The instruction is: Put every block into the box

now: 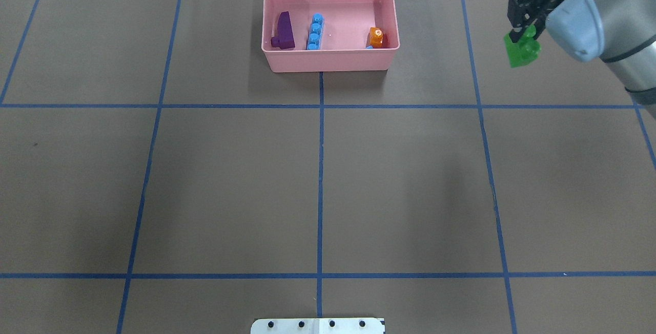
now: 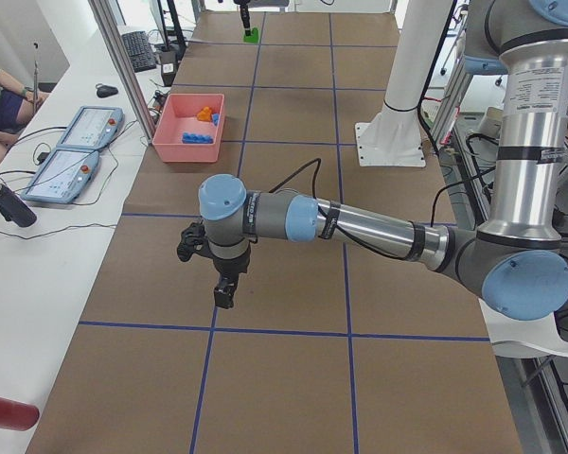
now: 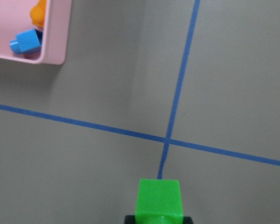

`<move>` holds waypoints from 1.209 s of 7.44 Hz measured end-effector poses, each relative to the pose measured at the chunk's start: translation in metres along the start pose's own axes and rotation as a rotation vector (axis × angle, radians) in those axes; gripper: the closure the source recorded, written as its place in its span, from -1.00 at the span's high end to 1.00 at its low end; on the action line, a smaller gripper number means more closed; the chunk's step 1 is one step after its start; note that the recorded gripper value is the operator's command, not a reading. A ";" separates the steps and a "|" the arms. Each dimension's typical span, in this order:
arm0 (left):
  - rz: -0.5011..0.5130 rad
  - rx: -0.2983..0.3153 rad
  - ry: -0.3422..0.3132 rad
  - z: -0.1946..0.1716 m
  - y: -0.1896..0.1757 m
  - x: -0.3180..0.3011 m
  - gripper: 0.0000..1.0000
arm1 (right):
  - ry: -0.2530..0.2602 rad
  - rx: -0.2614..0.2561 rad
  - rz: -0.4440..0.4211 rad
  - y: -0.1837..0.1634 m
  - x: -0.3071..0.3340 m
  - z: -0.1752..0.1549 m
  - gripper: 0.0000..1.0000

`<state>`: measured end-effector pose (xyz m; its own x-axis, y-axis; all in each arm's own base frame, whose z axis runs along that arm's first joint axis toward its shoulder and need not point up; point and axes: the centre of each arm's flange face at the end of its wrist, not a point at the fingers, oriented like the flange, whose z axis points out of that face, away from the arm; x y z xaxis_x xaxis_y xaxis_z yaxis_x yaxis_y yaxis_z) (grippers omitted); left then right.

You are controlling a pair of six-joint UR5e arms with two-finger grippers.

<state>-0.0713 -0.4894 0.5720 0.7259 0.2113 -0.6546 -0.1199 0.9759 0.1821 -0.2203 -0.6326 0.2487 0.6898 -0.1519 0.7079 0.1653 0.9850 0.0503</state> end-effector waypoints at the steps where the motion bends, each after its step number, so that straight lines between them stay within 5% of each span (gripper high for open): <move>1: -0.013 0.001 0.009 0.000 0.008 -0.004 1.00 | 0.007 -0.012 0.029 -0.031 -0.040 -0.003 -1.00; 3: -0.024 -0.002 0.014 0.002 0.012 -0.007 1.00 | 0.002 0.008 0.053 -0.080 -0.097 0.008 -1.00; 5: -0.027 -0.004 0.015 0.003 0.013 -0.008 1.00 | -0.048 0.073 0.113 -0.123 -0.141 0.027 -1.00; 9: -0.031 -0.002 0.046 0.005 0.012 -0.006 1.00 | -0.042 0.195 0.180 -0.180 -0.225 0.067 -1.00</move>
<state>-0.0741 -0.4797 0.5819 0.6974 0.1828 -0.6930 -0.0988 0.9822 0.1596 -0.4526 -0.7703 0.1273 0.6655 0.0265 0.7460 -0.0987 0.9937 0.0528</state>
